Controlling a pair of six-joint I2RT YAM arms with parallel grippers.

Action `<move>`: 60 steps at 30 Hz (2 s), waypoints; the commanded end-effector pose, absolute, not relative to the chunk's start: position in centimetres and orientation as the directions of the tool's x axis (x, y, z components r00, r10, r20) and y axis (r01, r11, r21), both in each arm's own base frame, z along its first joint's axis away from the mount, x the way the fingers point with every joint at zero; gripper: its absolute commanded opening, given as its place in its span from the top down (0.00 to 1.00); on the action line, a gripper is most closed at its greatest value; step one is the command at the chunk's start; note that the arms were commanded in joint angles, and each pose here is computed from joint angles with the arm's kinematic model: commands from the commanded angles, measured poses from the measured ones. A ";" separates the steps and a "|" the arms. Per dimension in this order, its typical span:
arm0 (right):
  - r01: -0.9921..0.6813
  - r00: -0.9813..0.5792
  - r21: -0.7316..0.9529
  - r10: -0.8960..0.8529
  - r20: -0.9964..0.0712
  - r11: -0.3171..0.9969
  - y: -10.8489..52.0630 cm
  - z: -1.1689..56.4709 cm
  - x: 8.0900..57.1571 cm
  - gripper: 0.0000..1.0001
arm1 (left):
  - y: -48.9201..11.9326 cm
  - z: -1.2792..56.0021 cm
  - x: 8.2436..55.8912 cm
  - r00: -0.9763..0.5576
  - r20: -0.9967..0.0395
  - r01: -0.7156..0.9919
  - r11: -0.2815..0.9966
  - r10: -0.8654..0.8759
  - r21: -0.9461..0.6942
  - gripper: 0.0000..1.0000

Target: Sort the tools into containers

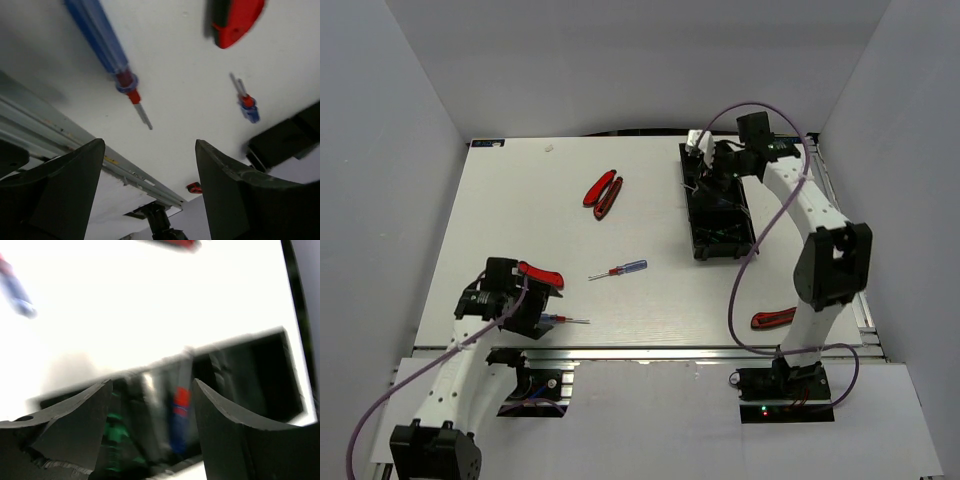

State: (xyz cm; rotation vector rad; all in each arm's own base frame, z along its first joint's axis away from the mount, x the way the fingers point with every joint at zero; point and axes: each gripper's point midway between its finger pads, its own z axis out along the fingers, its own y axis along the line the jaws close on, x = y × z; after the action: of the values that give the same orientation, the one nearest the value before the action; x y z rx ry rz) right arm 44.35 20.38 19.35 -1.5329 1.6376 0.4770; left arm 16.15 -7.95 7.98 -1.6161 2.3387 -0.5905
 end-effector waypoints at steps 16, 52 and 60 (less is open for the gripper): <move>-0.995 -0.035 -0.015 -0.486 -0.873 0.098 25.7 18.9 34.0 0.28 | -5.2 3.9 17.5 -0.262 -0.038 -0.947 0.264 -0.964 -0.183 0.29; -0.862 -0.374 0.474 -0.407 -0.833 -0.180 33.7 22.8 27.0 0.27 | -12.7 17.3 26.9 -0.633 -0.285 -0.171 0.489 -0.720 -0.856 1.00; -0.735 -0.588 0.670 -0.392 -0.707 -0.106 36.7 23.8 29.1 0.24 | -13.9 25.5 30.3 -0.436 -0.601 0.291 0.527 -0.669 -0.798 1.00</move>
State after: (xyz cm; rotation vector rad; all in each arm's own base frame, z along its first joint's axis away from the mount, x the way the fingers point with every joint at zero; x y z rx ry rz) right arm 29.33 35.49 20.35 -1.3452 1.8811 1.6016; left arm 28.96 -12.90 19.36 -0.5948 1.9144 -1.1096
